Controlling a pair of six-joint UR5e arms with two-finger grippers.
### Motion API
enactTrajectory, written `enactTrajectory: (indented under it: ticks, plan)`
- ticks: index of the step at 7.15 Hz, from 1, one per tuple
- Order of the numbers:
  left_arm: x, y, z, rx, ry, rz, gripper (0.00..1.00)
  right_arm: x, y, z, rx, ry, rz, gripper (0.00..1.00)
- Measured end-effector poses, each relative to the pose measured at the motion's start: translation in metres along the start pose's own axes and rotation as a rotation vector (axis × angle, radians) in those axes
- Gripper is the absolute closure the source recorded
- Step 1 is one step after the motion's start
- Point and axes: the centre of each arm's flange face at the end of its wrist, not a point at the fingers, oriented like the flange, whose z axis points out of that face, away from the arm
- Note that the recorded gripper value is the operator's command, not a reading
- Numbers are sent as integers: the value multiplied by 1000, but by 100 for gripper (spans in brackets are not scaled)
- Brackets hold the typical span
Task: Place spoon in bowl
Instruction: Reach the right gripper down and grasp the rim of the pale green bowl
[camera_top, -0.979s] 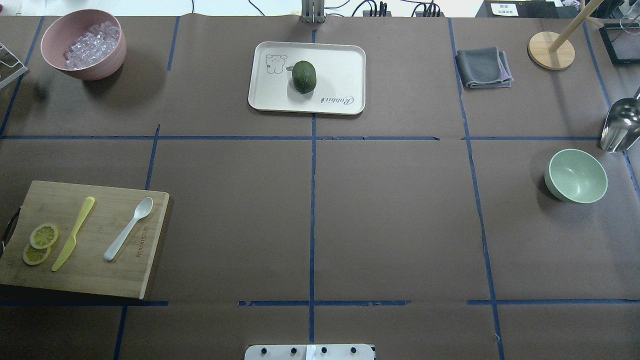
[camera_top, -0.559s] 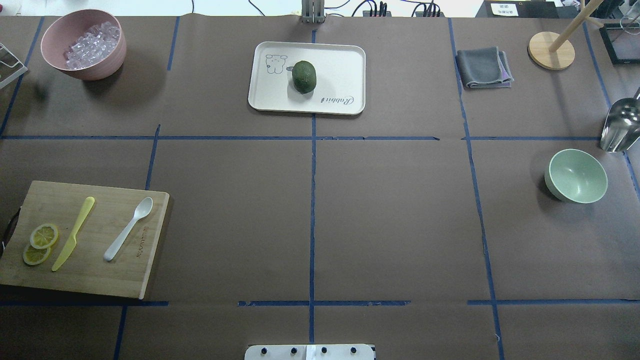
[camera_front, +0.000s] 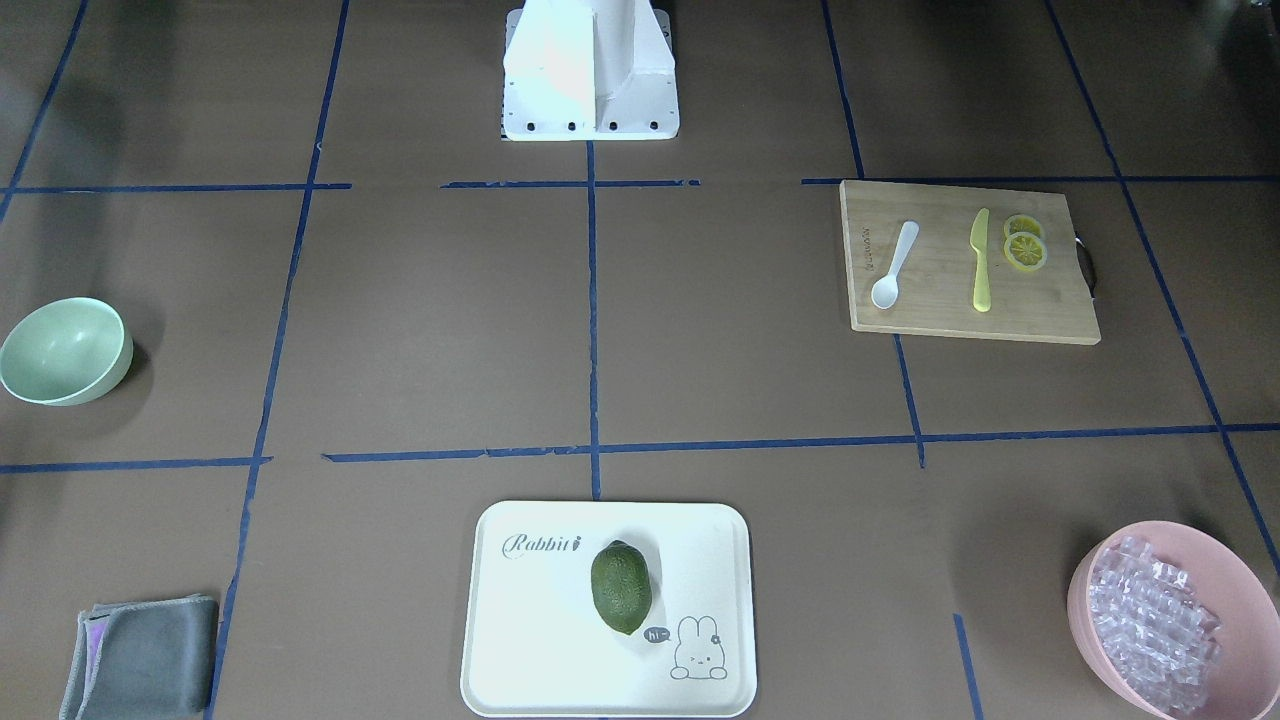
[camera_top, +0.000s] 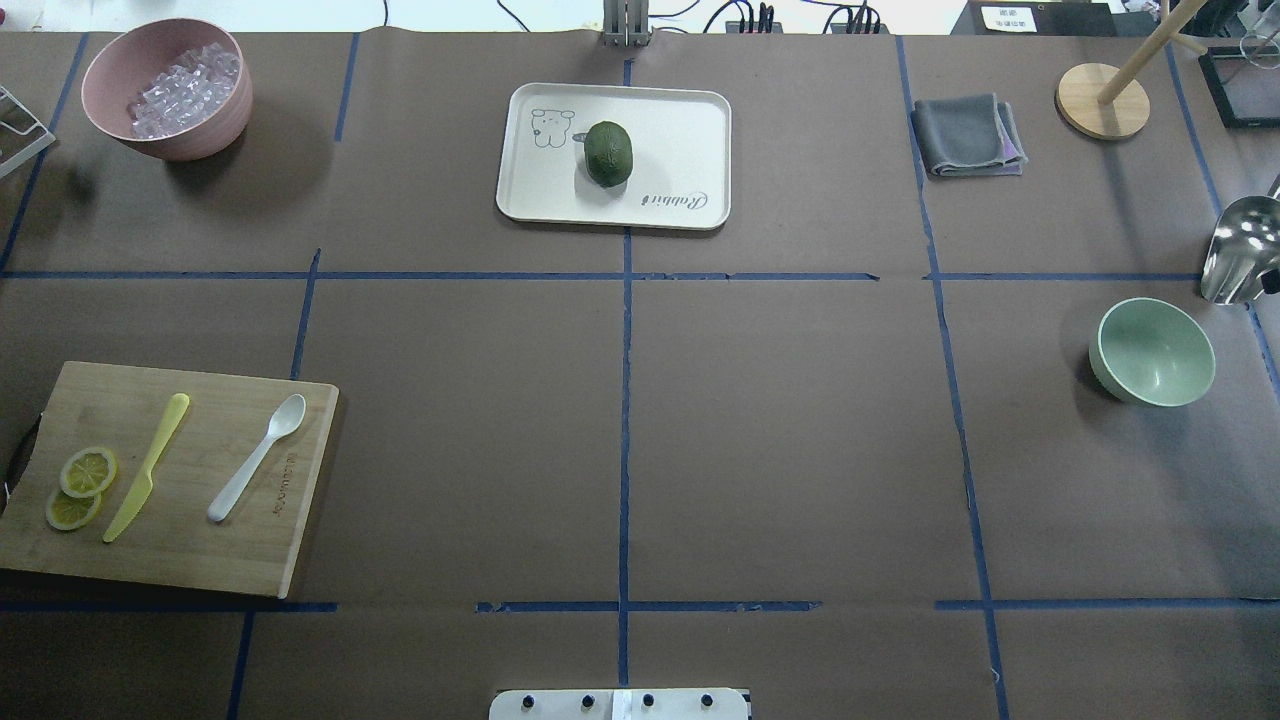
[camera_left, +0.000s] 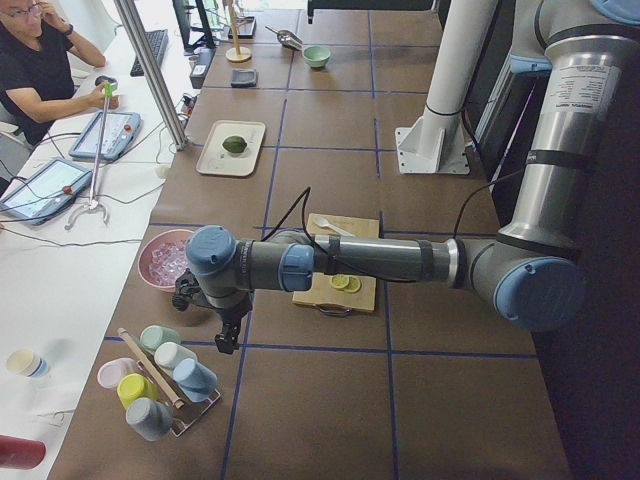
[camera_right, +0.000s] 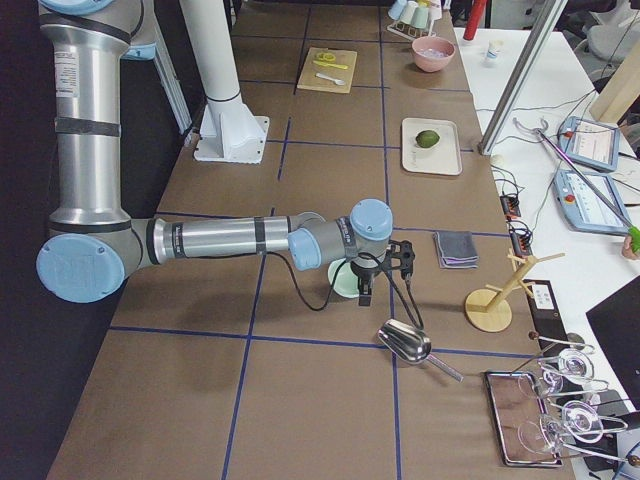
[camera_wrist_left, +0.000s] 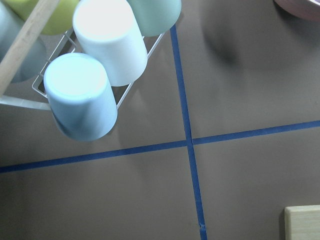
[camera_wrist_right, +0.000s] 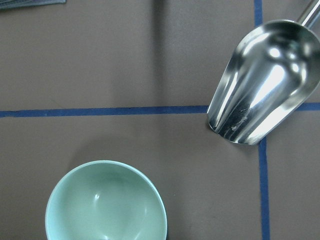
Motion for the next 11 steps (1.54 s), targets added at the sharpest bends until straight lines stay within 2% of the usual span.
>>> enactTrajectory:
  ticks: [2, 4, 5, 6, 7, 11]
  plan:
    - [2, -1, 2, 4, -1, -48, 0, -21, 17, 41, 26, 4, 67, 1]
    - [2, 0, 5, 5, 0, -51, 0, -22, 24, 82, 18, 35, 69, 1]
    - [2, 1, 6, 6, 1, -51, 0, -22, 28, 97, 1, 45, 64, 37]
    - [2, 1, 6, 7, 1, -50, 0, -20, 30, 106, -12, 52, 69, 82]
    - [2, 1, 6, 7, 1, -50, 0, -20, 31, 109, -16, 53, 80, 99]
    - [3, 0, 5, 8, 1, -50, 0, -25, 31, 102, -4, 29, 79, 100]
